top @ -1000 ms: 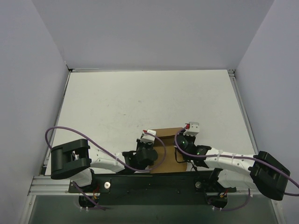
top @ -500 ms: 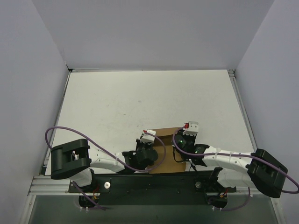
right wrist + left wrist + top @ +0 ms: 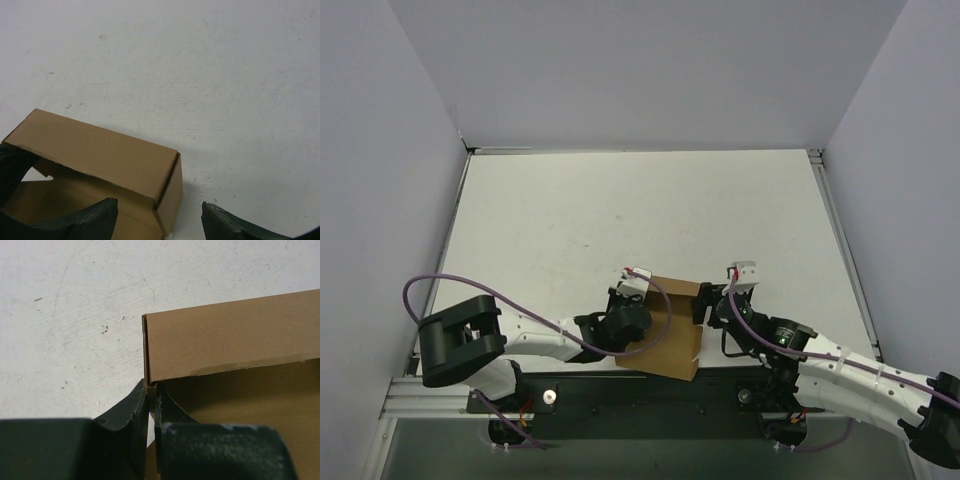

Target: Fold the paper box

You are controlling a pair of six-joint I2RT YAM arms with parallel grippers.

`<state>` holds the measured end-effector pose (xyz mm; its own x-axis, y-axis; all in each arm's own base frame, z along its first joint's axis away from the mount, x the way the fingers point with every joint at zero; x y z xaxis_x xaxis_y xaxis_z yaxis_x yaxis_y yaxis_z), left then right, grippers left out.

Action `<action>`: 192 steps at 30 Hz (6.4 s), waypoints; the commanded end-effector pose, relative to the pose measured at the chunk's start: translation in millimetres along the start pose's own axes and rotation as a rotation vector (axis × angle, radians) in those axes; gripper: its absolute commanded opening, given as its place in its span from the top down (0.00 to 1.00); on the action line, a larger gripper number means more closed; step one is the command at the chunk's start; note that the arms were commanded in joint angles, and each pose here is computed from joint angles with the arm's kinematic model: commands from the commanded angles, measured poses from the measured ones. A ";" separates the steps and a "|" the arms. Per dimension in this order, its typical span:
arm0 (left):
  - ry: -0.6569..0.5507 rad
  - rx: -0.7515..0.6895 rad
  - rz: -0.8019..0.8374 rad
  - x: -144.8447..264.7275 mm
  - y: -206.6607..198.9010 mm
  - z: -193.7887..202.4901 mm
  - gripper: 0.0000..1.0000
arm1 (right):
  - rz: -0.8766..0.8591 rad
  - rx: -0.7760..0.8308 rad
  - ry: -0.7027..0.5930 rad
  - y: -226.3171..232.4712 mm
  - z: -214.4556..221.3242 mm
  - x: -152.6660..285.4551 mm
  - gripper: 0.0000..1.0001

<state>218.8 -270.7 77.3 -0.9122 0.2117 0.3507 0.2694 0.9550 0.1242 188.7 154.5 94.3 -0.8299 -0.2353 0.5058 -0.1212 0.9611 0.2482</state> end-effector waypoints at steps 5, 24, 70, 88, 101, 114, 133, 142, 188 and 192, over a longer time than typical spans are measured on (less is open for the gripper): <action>-0.023 -0.052 0.237 23.5 -14.3 -20.0 0.53 | -0.093 -0.129 0.075 23.9 -31.1 28.4 0.32; 0.082 0.425 0.636 59.2 11.0 -67.4 0.23 | -0.092 -0.513 0.110 12.5 -22.1 25.1 0.40; 0.129 0.517 0.651 0.7 5.9 -60.6 0.61 | 0.079 -0.419 0.129 -29.9 17.6 13.9 0.60; 0.198 0.462 0.487 34.8 98.7 -142.9 0.26 | -0.135 0.561 0.115 47.5 -47.9 32.4 0.35; 0.231 0.399 0.390 4.0 164.6 -140.0 0.26 | 0.063 0.908 0.044 72.8 -35.2 15.0 0.42; 0.226 0.324 0.248 -2.4 186.3 -109.2 0.26 | 0.309 1.128 0.041 62.8 -26.5 -14.1 0.54; 0.208 0.321 0.219 0.8 191.6 -110.6 0.26 | 0.078 0.646 0.328 32.7 -4.6 -31.5 0.91; 0.179 0.321 0.224 4.8 191.4 -114.1 0.26 | 0.034 0.175 0.437 14.1 4.8 -49.3 0.91; 0.276 0.262 0.152 -4.1 190.3 -86.9 0.27 | -0.183 -0.009 0.332 123.9 37.6 -29.8 0.48; 0.261 0.254 0.121 -1.1 196.8 -90.3 0.27 | -0.261 -0.012 0.315 146.7 28.3 -15.6 0.48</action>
<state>297.5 -114.0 173.6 -0.7162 0.3527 0.6022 0.2851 0.9355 -0.2087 168.8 275.3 63.0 -0.5473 -0.3989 0.7358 -0.2446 0.9170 0.3152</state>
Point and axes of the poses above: each gripper's point midway between its finger pads, its own x axis back along the fingers, its own y axis along the line the jaws close on, z = x × y, the point moved 1 cm from there along x, back along the fingers, and after that the axes turned 2 degrees about -x, right-handed, at the moved point
